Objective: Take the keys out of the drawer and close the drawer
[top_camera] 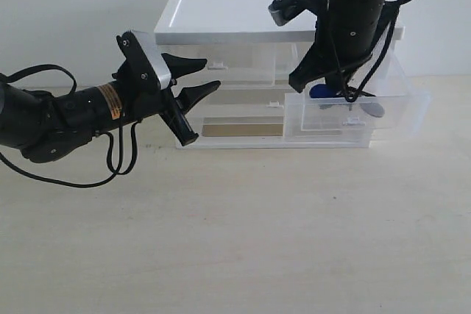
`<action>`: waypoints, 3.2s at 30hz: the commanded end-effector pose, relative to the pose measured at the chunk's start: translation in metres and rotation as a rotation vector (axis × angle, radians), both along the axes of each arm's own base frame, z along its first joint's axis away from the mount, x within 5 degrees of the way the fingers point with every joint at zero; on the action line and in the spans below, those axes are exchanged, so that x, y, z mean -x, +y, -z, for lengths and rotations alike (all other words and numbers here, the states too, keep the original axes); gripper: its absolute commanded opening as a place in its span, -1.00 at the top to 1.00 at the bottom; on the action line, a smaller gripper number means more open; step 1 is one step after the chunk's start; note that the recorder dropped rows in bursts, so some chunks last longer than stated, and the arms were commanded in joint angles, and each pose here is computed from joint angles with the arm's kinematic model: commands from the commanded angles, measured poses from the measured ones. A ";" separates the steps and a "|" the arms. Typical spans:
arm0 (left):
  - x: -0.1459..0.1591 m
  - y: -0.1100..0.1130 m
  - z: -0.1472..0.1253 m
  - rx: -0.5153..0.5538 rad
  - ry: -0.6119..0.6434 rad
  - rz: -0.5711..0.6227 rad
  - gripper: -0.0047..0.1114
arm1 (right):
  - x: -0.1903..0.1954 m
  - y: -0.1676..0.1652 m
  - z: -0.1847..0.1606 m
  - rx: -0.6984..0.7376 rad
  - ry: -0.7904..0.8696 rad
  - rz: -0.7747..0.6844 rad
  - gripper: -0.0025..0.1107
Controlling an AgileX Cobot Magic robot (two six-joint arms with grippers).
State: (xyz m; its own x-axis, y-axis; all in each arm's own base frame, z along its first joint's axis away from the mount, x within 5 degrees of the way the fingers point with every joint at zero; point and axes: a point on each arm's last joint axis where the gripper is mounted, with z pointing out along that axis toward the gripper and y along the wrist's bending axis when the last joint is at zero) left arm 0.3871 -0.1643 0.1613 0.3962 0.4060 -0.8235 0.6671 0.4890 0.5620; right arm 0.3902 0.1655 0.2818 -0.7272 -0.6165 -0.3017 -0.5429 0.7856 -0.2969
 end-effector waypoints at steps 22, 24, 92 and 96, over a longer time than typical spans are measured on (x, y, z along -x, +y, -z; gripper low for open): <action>-0.003 0.000 -0.004 0.049 -0.008 -0.020 0.25 | 0.097 -0.015 -0.157 -0.248 -0.384 -0.104 0.96; -0.001 0.000 -0.009 0.073 -0.024 -0.009 0.25 | 0.109 -0.007 -0.162 -0.264 -0.392 -0.144 0.96; 0.114 0.081 -0.159 0.466 -0.186 -0.410 0.84 | 0.044 0.112 0.033 -0.020 -0.357 -0.352 0.96; 0.114 0.081 -0.159 0.473 -0.180 -0.409 0.84 | 0.042 0.108 0.032 0.016 -0.373 -0.324 0.96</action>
